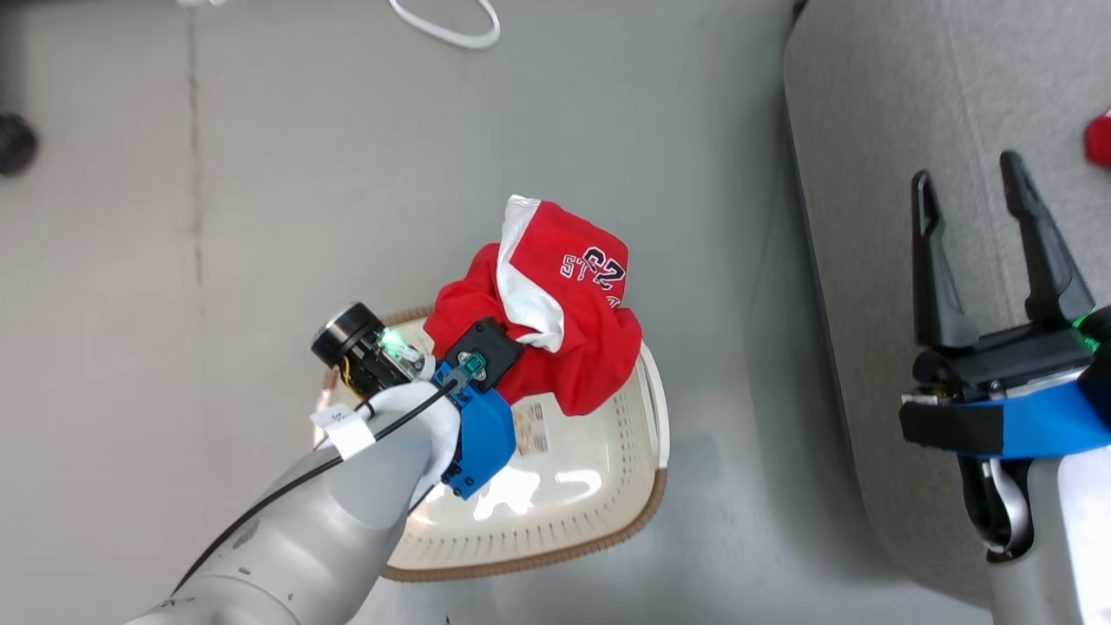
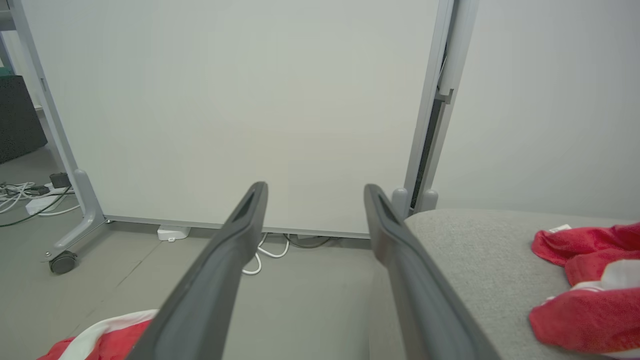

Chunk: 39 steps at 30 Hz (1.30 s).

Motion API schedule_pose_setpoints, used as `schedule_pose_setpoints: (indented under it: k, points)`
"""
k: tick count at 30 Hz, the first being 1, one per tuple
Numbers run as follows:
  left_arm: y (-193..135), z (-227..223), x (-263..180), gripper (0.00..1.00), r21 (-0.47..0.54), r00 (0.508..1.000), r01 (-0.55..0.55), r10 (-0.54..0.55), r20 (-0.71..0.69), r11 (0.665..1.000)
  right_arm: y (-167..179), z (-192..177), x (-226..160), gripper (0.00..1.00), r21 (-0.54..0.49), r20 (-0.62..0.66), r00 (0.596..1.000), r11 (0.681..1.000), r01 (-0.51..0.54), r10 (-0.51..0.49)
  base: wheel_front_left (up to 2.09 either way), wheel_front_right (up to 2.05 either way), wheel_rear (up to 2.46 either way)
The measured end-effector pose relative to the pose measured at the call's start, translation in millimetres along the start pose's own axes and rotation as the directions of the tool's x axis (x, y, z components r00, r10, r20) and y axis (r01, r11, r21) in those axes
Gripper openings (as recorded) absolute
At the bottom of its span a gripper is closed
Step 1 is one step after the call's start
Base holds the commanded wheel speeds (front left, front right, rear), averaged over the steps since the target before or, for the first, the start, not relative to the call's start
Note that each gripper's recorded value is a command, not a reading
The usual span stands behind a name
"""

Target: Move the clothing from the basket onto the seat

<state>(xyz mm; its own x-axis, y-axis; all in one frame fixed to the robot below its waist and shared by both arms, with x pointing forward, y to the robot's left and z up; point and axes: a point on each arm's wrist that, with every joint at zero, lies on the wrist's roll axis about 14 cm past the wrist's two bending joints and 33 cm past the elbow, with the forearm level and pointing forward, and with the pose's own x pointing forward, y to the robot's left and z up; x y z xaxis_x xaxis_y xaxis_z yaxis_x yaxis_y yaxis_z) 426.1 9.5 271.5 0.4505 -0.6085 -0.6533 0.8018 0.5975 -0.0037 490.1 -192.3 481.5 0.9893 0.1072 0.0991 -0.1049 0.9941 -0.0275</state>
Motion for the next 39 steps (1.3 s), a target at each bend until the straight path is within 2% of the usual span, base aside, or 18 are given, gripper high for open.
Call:
schedule_pose_setpoints:
  k: [7,13,28,34,39]
  points:
    - [5.9,54.3,-34.5,0.0,-0.045,0.981,-0.086,0.092,0.169,0.995,7.4,31.6,-16.9,1.0,0.01,0.05,0.999,1.0,-0.006,0.006,0.0,0.0,0.0]
    - [15.0,96.7,-69.7,0.0,-0.095,0.932,-0.161,0.183,0.314,0.982,13.5,52.6,-32.1,1.0,0.016,0.084,0.996,1.0,-0.013,0.011,0.0,0.0,0.0]
    - [18.7,195.1,-150.9,0.0,-0.186,0.717,-0.228,0.294,0.632,0.956,28.0,79.0,-54.2,1.0,0.039,0.135,0.991,0.999,-0.03,0.024,0.0,0.0,0.0]
    - [12.6,222.4,-177.0,0.0,-0.192,0.635,-0.228,0.296,0.714,0.954,33.7,81.9,-59.3,1.0,0.048,0.139,0.99,0.998,-0.039,0.032,0.0,0.0,0.0]
    - [2.2,239.0,-192.7,0.0,-0.164,0.591,-0.226,0.269,0.761,0.96,38.5,84.4,-63.0,1.0,0.058,0.145,0.989,0.997,-0.046,0.037,0.0,0.0,0.0]
